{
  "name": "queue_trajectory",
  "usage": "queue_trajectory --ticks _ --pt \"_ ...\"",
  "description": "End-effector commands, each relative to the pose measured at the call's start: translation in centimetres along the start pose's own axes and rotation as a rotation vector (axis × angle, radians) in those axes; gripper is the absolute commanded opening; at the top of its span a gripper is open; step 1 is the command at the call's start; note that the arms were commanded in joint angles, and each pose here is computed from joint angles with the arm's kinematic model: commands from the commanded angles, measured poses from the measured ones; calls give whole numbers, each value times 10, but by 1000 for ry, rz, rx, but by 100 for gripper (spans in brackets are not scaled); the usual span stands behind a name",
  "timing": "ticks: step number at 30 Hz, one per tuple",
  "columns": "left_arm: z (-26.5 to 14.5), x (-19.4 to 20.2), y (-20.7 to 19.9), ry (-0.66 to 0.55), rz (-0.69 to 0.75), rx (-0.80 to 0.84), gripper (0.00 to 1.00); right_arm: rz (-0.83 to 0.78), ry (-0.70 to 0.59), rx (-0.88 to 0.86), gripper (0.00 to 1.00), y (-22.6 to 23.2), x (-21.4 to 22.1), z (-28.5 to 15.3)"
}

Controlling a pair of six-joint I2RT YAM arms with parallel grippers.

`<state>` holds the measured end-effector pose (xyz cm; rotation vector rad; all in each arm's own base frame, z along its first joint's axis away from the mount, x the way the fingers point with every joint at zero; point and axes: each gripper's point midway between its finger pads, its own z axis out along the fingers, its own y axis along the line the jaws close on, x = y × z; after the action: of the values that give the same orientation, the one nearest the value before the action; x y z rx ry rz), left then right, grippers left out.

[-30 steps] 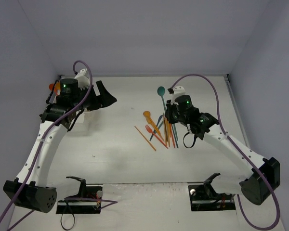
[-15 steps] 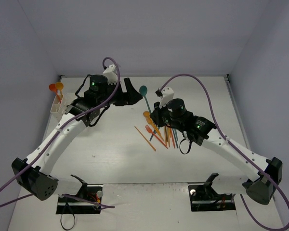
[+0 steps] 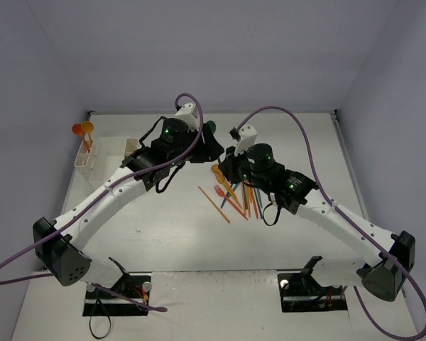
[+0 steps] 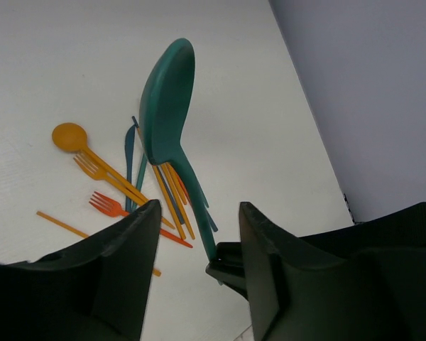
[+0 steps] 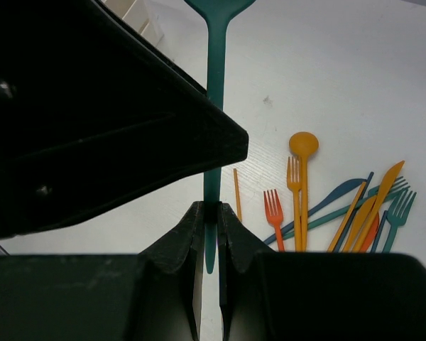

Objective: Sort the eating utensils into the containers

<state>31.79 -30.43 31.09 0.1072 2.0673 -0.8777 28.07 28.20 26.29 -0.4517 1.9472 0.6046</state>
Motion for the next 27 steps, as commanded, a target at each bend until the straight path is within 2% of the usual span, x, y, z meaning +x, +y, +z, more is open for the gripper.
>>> queue_trajectory --ticks 1,9,14,19,21,24,27 --pt "-9 -47 -28 -165 -18 62 34 21 -127 -24 0 12 -40 -1" --pt "-8 -50 -28 -187 -32 64 1 22 -117 -32 1 14 -35 1" --pt "-15 -48 -19 -195 -9 24 0 19 -120 -33 16 14 -36 1" --pt "-33 -62 11 -242 52 -101 0 2 -130 -11 41 8 -36 -3" --pt "-42 -72 33 -259 63 -161 0 -4 -141 1 51 4 -38 -7" --pt "-59 -92 74 -290 71 -259 0 -3 -155 29 60 -5 -38 -14" --pt "-83 -114 119 -340 100 -371 0 4 -155 52 64 -18 -35 -18"
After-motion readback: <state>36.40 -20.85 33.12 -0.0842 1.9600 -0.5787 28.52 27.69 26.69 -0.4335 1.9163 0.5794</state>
